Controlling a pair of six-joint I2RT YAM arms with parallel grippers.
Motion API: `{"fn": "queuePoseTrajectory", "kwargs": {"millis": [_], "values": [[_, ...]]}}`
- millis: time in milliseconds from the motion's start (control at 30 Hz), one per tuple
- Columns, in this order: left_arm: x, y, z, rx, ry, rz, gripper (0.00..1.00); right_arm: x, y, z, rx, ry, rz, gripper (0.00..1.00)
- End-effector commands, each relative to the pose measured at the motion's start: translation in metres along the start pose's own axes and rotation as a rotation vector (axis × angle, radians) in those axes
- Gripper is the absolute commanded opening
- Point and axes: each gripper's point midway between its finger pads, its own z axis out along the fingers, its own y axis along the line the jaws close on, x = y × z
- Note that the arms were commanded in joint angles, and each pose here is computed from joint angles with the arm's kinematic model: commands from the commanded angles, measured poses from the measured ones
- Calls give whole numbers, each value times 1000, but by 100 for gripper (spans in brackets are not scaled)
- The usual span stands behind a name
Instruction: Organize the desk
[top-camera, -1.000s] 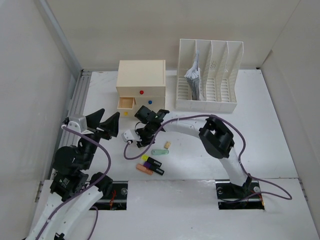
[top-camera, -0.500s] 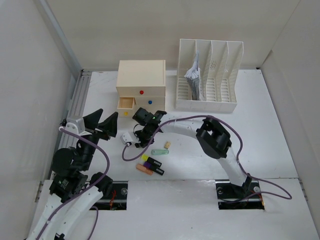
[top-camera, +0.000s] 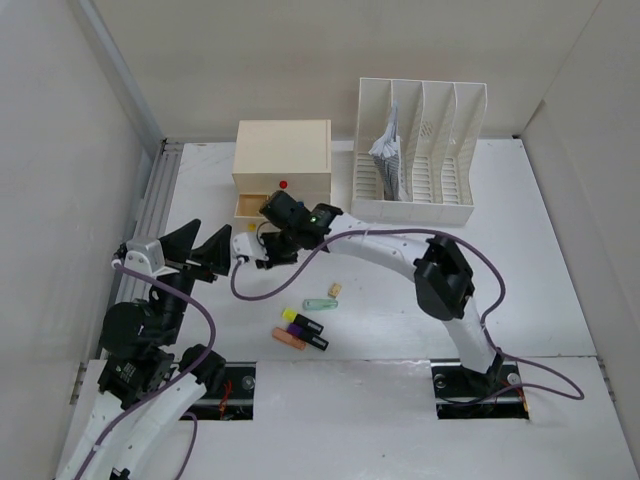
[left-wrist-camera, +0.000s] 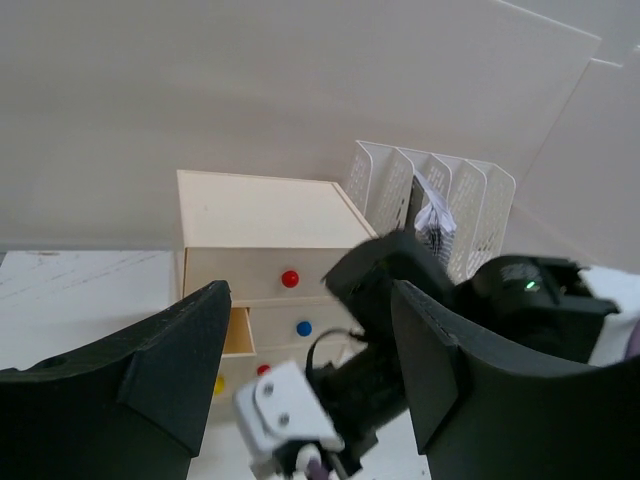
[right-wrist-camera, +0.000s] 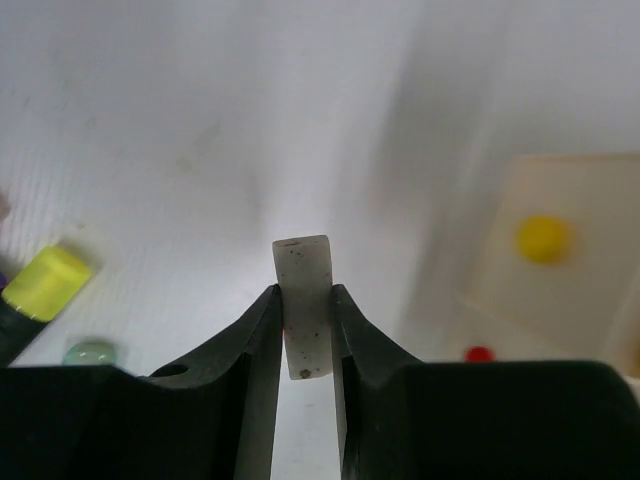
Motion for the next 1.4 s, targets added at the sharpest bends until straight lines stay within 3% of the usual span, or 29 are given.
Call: {"fn": "queuePoseTrajectory", "kwargs": {"millis": [0, 233, 400, 667, 767, 800, 833, 967, 1200, 1367], "values": [[-14, -2, -1, 5, -55, -17, 62, -73, -65, -69, 287, -141, -4, 17], [-14, -2, -1, 5, -55, -17, 62, -90, -106, -96, 492, -177, 64, 17], [-14, -3, -1, 14, -54, -17, 62, -79, -139, -93, 652, -141, 133, 17], [-14, -3, -1, 14, -54, -17, 62, -76, -166, -86, 754, -118, 151, 17], [-14, -3, -1, 14, -54, -17, 62, -71, -171, -81, 780, -105, 158, 25], [-14, -3, -1, 14, -54, -17, 62, -68, -170, -75, 773, -96, 160, 30], [-14, -3, -1, 14, -54, -17, 62, -68, -170, -75, 773, -96, 160, 42], [-14, -3, -1, 14, -54, -17, 62, -68, -167, -76, 760, -95, 158, 51], [-14, -3, -1, 14, -54, -17, 62, -107, -155, -118, 704, -213, 125, 51], [-14, -3, -1, 14, -54, -17, 62, -135, -104, -136, 477, -314, -43, 45]]}}
